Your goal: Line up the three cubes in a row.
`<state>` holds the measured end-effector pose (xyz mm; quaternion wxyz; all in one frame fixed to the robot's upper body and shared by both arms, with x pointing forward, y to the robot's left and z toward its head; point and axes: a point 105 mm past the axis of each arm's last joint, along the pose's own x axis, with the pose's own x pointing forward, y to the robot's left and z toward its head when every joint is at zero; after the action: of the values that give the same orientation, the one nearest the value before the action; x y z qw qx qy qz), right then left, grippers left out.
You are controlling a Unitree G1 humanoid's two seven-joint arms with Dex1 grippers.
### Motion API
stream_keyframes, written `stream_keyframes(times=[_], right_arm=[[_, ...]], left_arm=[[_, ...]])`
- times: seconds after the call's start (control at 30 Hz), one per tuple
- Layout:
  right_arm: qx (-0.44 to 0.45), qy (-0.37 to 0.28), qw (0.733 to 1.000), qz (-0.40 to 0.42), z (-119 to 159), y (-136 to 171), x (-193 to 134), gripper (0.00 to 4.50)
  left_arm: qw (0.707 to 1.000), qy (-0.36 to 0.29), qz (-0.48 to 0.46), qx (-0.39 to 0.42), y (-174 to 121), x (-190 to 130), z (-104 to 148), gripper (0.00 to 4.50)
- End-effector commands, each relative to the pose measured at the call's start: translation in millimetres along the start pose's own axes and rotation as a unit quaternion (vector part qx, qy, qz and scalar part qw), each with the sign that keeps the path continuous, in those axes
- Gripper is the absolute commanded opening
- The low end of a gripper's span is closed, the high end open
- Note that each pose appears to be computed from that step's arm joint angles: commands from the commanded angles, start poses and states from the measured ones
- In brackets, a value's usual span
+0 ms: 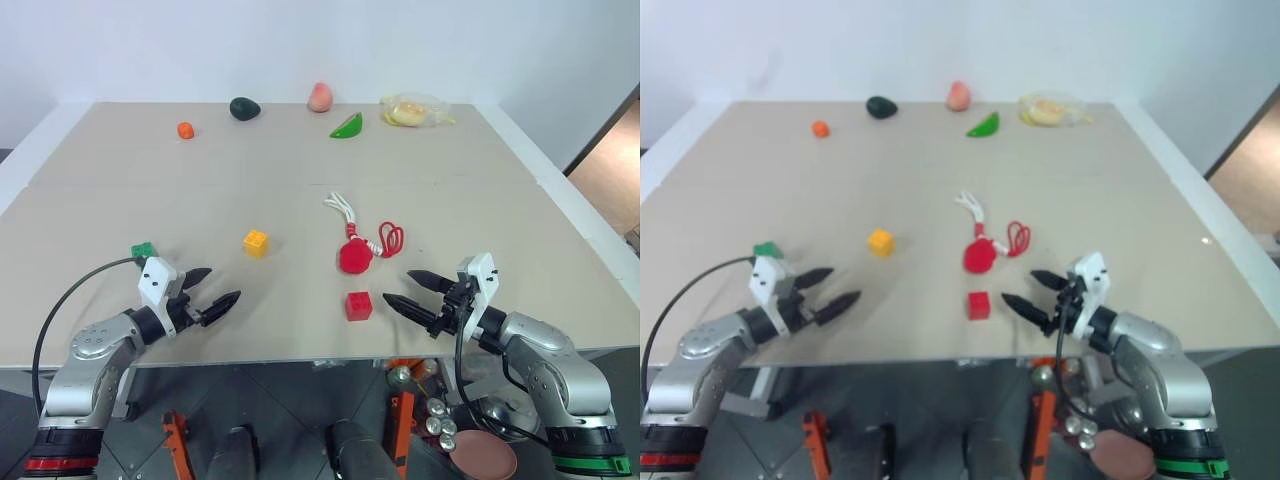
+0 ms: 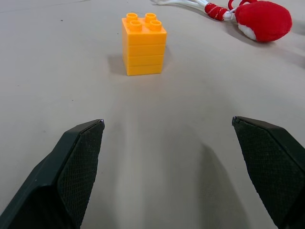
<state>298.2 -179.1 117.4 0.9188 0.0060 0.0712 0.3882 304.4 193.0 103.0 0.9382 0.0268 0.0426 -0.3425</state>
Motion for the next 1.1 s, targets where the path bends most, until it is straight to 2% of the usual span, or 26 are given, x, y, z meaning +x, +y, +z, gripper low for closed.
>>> stream_keyframes(times=[0.03,0.13,0.43,0.73,0.87,1.1], right_arm=[[-0.042,-0.026,0.999,0.023,32,2,-1,4.50],[-0.073,-0.036,0.996,0.034,55,-5,-1,4.50],[-0.143,-0.015,0.989,0.030,76,-24,33,4.50],[-0.180,0.044,0.979,0.089,65,-26,80,4.50],[-0.180,0.061,0.976,0.109,61,-28,87,4.50],[-0.178,0.129,0.967,0.130,30,-31,95,4.50]], left_arm=[[0.997,-0.047,-0.045,0.035,-5,4,41,4.44],[0.990,-0.055,-0.114,0.063,-17,7,66,4.44],[0.966,-0.030,-0.217,0.141,-45,19,66,4.44],[0.952,-0.035,-0.256,0.166,-60,26,65,4.44],[0.951,-0.035,-0.256,0.168,-63,25,62,4.44],[0.954,-0.041,-0.246,0.167,-65,24,60,4.44]])
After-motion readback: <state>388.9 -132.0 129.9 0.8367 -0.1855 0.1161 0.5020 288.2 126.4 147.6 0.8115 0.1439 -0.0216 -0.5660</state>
